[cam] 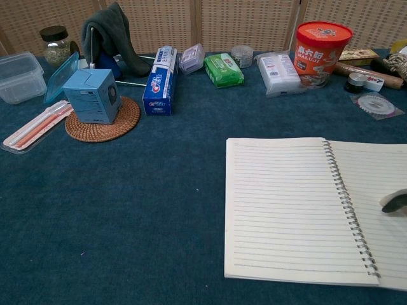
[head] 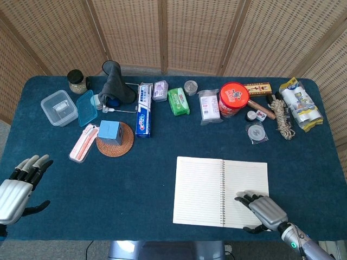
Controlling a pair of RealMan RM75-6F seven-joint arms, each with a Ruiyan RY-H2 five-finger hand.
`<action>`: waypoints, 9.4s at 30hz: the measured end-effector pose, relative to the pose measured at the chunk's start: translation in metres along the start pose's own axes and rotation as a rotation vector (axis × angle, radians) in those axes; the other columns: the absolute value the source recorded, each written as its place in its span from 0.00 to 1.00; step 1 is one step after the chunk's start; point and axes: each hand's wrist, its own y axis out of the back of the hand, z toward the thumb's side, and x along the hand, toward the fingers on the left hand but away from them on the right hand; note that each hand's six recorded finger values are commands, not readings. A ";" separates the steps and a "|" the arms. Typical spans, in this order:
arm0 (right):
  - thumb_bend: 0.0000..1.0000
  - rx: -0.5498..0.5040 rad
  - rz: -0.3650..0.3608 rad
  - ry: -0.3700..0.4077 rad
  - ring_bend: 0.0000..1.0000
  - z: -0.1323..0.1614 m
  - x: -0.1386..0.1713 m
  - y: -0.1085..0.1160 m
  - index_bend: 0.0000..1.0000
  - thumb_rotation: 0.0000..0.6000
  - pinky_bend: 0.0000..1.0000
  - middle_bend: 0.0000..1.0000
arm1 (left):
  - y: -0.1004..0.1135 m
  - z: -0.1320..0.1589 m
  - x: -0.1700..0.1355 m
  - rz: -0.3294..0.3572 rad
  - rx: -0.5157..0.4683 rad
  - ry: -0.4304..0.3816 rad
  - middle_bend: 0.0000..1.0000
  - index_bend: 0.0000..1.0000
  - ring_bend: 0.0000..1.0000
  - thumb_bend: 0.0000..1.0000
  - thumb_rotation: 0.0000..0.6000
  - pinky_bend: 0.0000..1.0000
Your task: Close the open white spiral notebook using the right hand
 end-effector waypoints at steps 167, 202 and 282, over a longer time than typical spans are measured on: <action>0.58 0.007 -0.523 -0.131 0.07 -0.075 0.114 -0.095 0.57 1.00 0.24 0.03 | 0.010 0.019 -0.011 0.023 -0.018 -0.023 0.00 0.02 0.00 0.04 1.00 0.10; 0.21 0.180 -0.837 0.091 0.00 -0.047 0.011 0.035 0.00 1.00 0.25 0.00 | 0.011 -0.003 -0.017 0.040 -0.049 0.020 0.00 0.02 0.00 0.04 1.00 0.10; 0.09 0.080 -0.663 0.063 0.00 0.007 -0.082 0.124 0.00 1.00 0.04 0.00 | -0.002 -0.012 -0.025 0.028 -0.083 0.033 0.00 0.02 0.00 0.04 1.00 0.11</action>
